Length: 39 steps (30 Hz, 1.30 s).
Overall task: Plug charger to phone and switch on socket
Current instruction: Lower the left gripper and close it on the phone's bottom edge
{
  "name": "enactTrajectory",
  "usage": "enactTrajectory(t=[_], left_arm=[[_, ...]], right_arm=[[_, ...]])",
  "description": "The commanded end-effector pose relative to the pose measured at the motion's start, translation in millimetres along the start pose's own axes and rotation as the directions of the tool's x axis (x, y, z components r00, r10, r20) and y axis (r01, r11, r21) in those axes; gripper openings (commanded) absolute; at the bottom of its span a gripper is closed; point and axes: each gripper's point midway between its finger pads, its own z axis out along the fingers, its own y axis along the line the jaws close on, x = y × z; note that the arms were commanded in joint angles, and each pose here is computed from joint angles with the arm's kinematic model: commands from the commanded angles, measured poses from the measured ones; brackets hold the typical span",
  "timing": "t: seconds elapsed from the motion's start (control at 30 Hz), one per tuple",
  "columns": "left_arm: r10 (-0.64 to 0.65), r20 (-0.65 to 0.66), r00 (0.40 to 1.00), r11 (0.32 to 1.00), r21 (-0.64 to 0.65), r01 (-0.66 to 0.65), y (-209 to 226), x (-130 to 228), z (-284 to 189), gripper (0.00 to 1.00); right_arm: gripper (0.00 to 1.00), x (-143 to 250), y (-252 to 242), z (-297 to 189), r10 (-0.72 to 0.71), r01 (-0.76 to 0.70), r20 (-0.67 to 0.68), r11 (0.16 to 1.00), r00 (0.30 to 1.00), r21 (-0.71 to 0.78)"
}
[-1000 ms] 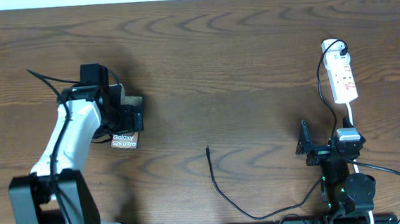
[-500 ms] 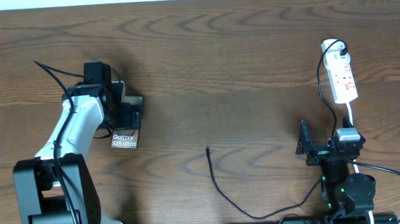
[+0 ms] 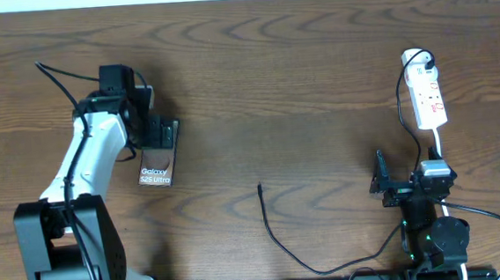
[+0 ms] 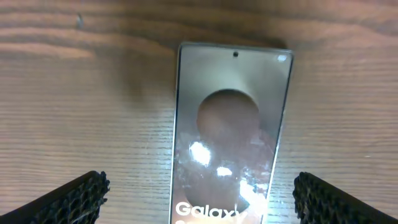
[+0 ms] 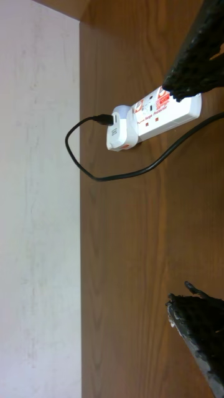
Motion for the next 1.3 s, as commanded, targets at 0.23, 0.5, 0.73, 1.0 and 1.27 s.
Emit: enactTrajectory(t=[0.23, 0.5, 0.73, 1.0, 1.27], left_arm=[[0.061, -0.066, 0.996, 0.998, 0.010, -0.061, -17.1, -3.8, 9.0, 0.98], [0.078, -0.129, 0.989, 0.997, 0.017, -0.076, -25.9, 5.2, 30.3, 0.98], [0.052, -0.149, 0.987, 0.999, 0.015, -0.050, -26.1, 8.9, 34.7, 0.98], [0.041, -0.161, 0.986, 0.999, 0.008, -0.040, -25.2, 13.0, 36.1, 0.98], [0.042, -0.180, 0.983, 0.999, -0.010, -0.045, -21.8, 19.0, 37.6, 0.98]], right_arm=[[0.99, 0.4, -0.7, -0.2, -0.010, 0.010, 0.000, 1.000, 1.000, 0.002], [0.99, 0.4, -0.7, -0.2, -0.011, 0.011, 0.000, 1.000, 1.000, 0.002], [0.99, 0.4, -0.7, -0.2, -0.011, 0.011, 0.000, 1.000, 1.000, 0.002], [0.99, 0.4, -0.7, -0.2, -0.010, 0.010, 0.000, 1.000, 1.000, 0.002], [0.99, 0.4, -0.7, -0.2, -0.010, 0.010, 0.000, 1.000, 1.000, 0.002]])
